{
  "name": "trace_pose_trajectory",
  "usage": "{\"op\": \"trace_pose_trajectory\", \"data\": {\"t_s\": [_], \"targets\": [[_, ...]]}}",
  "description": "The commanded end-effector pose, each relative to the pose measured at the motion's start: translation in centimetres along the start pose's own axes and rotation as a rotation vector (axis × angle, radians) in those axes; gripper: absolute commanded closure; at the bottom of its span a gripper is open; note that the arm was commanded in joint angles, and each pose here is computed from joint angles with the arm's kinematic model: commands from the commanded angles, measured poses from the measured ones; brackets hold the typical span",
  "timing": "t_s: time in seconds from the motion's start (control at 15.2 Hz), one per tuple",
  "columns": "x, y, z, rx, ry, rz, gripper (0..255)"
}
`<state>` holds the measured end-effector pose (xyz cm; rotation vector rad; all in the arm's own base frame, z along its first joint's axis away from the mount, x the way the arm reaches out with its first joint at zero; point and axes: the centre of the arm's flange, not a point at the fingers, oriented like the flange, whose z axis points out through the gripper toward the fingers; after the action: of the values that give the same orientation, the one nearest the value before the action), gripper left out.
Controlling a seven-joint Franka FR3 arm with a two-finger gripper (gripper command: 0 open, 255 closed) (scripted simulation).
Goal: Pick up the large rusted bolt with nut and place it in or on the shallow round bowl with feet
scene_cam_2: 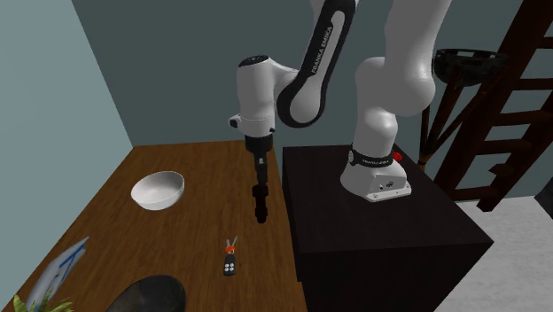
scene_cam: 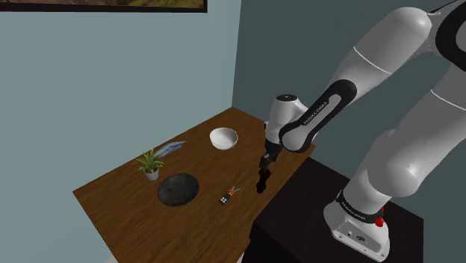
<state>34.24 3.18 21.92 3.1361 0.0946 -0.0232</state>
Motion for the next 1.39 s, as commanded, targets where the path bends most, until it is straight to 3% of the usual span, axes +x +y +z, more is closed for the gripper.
{"op": "trace_pose_trajectory", "data": {"t_s": [0.0, 0.46, 0.99, 1.06, 1.32], "targets": [[0.3, -0.1, 1.5, 0.001, 0.006, 0.002, 0], [0.3, -0.2, 5.5, 0.001, 0.006, 0.002, 0], [0.3, -0.2, 5.5, 0.001, 0.006, 0.002, 0], [0.3, -0.2, 5.5, 0.001, 0.006, 0.002, 255], [0.3, -0.2, 5.5, 0.001, 0.006, 0.002, 255]]}}
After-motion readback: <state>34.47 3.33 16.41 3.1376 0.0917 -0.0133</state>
